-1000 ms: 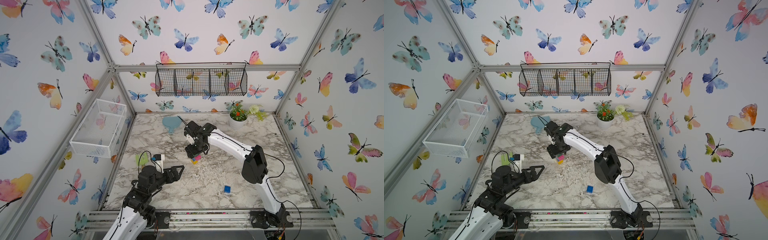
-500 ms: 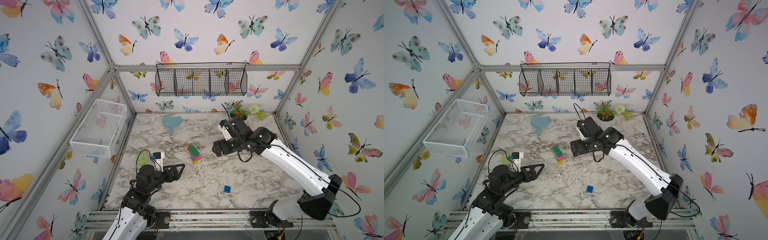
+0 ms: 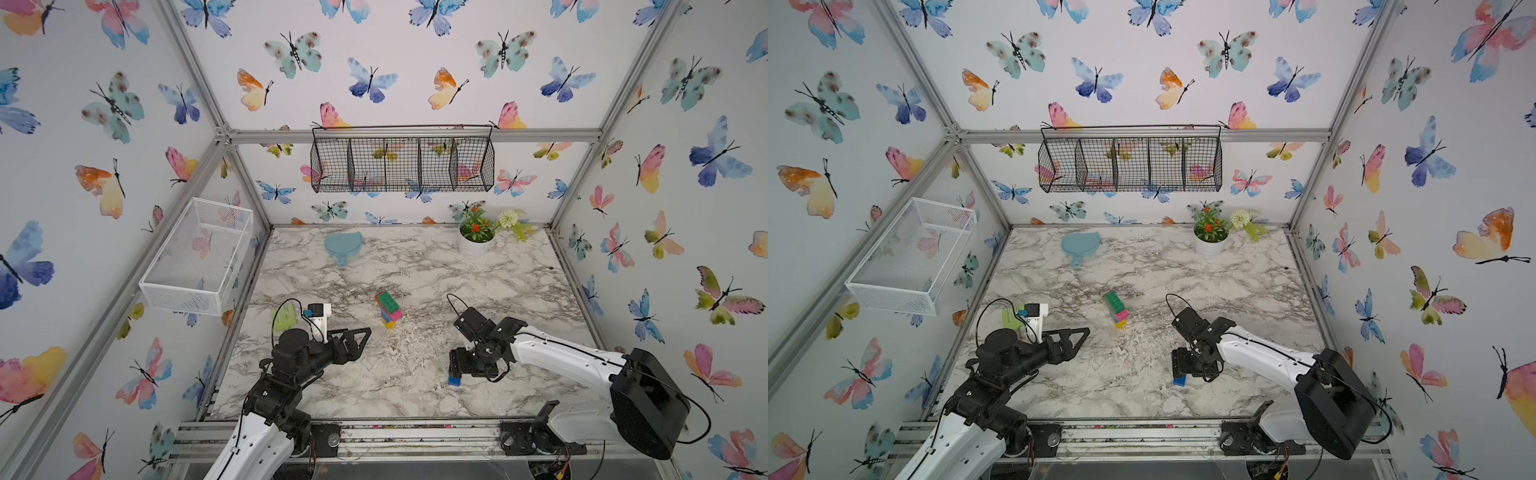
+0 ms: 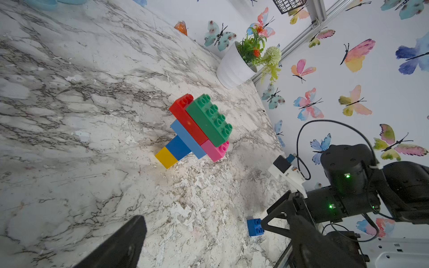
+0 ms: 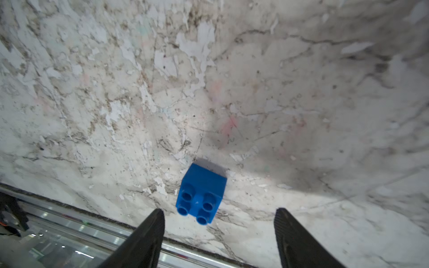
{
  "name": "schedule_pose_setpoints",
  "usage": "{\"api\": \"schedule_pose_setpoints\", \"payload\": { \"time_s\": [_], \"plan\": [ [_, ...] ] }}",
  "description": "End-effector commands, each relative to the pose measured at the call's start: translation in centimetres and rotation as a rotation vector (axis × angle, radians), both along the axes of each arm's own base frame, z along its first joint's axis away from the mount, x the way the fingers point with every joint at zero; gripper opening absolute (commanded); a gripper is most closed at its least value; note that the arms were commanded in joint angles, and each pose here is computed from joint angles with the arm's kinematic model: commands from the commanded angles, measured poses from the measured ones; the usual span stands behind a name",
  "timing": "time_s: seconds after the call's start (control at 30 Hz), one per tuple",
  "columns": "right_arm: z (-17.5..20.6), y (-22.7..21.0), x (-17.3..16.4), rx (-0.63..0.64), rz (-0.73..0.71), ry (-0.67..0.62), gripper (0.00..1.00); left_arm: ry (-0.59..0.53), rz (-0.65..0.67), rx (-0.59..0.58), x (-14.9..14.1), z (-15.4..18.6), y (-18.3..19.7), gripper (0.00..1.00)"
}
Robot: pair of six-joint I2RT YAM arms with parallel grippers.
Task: Assemble a spoon with lego
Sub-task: Pick up the lego brick from the center of the board.
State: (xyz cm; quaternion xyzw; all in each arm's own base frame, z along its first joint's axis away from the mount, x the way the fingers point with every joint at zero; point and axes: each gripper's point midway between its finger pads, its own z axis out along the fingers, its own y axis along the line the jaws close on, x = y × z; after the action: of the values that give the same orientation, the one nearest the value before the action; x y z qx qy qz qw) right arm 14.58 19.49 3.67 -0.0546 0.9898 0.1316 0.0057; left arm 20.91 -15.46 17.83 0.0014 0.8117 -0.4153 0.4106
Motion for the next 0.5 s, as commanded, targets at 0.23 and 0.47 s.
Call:
{"api": "schedule_pose_setpoints", "payload": {
  "time_s": [0.23, 0.47],
  "plan": [
    [-1.1, 1.4, -0.3, 0.046, -0.062, 0.01, 0.67, -0.03, 0.001, 0.034, -0.1, 1.4, 0.3, 0.98],
    [-2.0, 1.3, -1.0, -0.014, -0.044, 0.029, 0.59, -0.028, -0.005, 0.033, -0.2, 1.3, 0.2, 0.98]
  ]
}}
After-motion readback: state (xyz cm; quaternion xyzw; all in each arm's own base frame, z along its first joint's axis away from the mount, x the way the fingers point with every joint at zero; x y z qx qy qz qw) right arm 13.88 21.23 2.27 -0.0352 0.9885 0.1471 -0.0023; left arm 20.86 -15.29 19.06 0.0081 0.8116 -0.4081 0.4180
